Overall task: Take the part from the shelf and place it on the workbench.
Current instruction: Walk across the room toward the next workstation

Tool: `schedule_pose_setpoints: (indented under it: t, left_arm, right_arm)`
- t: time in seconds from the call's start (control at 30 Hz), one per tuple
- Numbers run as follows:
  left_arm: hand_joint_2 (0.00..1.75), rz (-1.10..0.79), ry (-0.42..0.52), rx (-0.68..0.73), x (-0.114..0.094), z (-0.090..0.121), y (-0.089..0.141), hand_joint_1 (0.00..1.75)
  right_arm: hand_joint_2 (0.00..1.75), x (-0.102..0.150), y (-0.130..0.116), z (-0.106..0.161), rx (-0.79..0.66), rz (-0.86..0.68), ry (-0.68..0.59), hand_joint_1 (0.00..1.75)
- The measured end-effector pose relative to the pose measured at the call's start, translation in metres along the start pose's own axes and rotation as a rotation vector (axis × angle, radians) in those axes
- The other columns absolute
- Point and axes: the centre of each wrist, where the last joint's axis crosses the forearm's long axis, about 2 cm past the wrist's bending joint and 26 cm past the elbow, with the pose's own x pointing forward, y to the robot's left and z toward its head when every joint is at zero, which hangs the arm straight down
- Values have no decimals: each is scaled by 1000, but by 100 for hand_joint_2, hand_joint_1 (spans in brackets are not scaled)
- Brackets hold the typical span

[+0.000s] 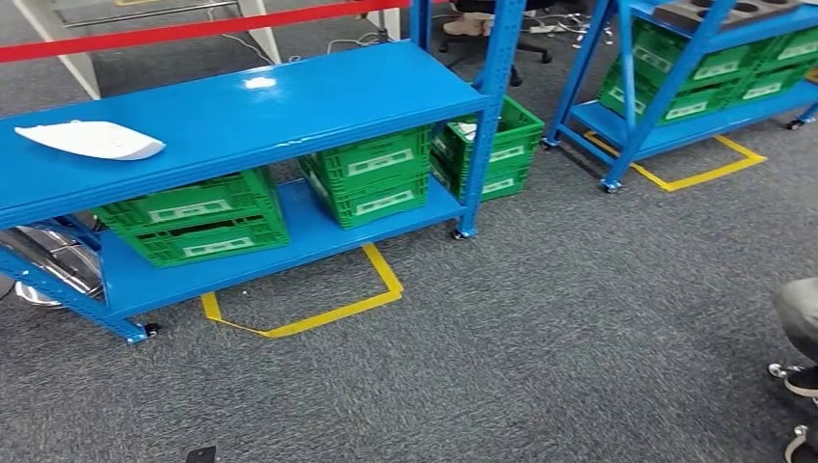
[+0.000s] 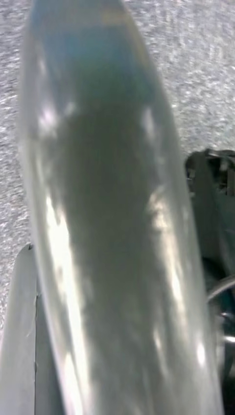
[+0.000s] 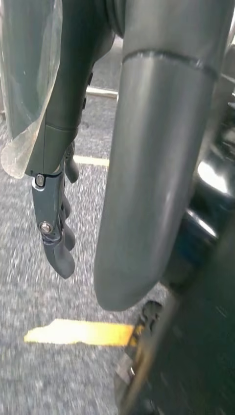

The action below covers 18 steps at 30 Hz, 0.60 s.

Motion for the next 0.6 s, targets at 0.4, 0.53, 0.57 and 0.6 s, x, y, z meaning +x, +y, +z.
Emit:
schedule_pose_setpoints:
  t: [0.4,0.53,0.57,0.6]
  left_arm:
    - [0,-25,76,50,2,-2,5,0]
    - [0,-30,97,59,-2,0,7,0]
    - [0,-29,97,60,-2,0,7,0]
    - [0,-27,94,60,-1,-1,6,0]
  right_arm:
    - [0,-4,-4,-1,9,-19,-16,0]
    - [0,-3,-4,-1,5,-34,-17,0]
    - [0,-3,-4,-1,-1,-45,-14,0]
    - [0,-4,-5,-1,-8,-61,-9,0]
